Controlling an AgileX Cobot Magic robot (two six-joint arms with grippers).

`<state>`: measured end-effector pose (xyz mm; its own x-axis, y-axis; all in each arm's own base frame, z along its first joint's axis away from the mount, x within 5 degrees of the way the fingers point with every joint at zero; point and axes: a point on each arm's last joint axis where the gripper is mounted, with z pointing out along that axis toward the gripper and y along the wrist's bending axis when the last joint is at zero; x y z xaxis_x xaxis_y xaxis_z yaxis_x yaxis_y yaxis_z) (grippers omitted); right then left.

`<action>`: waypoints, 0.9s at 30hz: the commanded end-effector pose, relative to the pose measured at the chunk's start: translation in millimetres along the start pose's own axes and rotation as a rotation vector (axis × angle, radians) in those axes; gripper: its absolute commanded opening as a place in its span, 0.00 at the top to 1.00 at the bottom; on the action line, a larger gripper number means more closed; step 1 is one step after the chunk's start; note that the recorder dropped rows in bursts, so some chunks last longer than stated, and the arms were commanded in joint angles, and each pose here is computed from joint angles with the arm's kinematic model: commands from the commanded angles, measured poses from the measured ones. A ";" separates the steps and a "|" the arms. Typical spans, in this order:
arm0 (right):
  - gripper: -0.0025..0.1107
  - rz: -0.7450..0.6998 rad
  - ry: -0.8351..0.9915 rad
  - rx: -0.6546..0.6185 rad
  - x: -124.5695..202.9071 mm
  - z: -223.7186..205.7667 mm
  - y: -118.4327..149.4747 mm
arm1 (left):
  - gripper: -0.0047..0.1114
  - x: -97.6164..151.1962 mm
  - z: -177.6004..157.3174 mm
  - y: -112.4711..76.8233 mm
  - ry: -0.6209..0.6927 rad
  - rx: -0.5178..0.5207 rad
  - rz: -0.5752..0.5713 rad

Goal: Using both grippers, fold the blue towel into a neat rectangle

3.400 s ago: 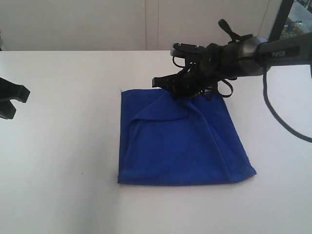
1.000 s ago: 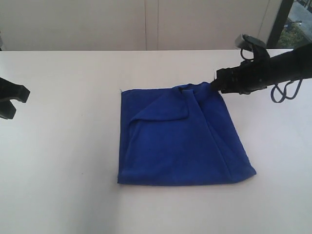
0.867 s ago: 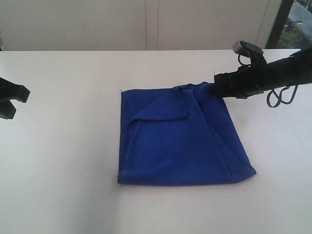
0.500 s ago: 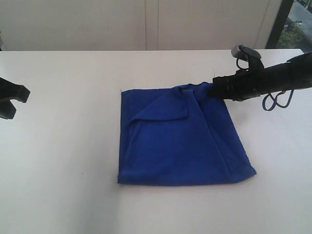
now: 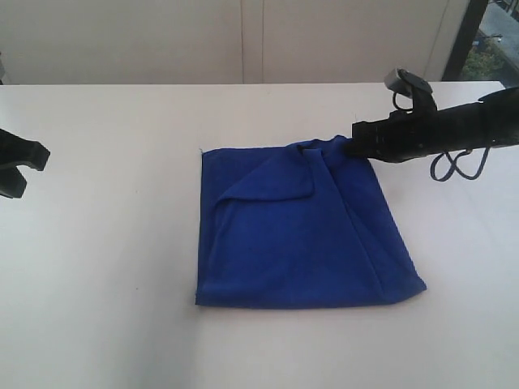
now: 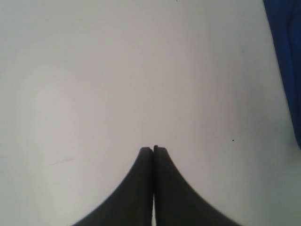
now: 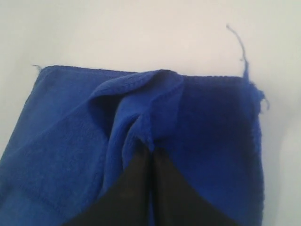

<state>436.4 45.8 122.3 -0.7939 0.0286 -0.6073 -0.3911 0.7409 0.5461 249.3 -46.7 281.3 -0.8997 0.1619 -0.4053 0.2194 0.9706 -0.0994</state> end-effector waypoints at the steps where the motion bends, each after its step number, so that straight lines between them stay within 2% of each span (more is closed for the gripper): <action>1: 0.98 0.003 -0.001 -0.071 -4.2 -5.5 12.9 | 0.96 1.9 -2.5 -1.6 0.001 0.011 -0.006; 10: 0.98 0.060 -0.015 -0.045 -31.4 -46.0 51.8 | 0.96 1.9 -2.5 -1.6 0.001 0.011 -0.006; 27: 0.98 0.073 0.014 -0.039 -29.8 -48.2 53.3 | 0.96 1.1 -2.5 -1.5 -0.008 0.010 -0.006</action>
<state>418.3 51.7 193.6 -0.8296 0.0773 -0.5529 -0.3416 0.7131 0.6122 249.3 -46.7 281.3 -0.8997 0.1619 -0.4053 0.2194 0.9706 -0.0994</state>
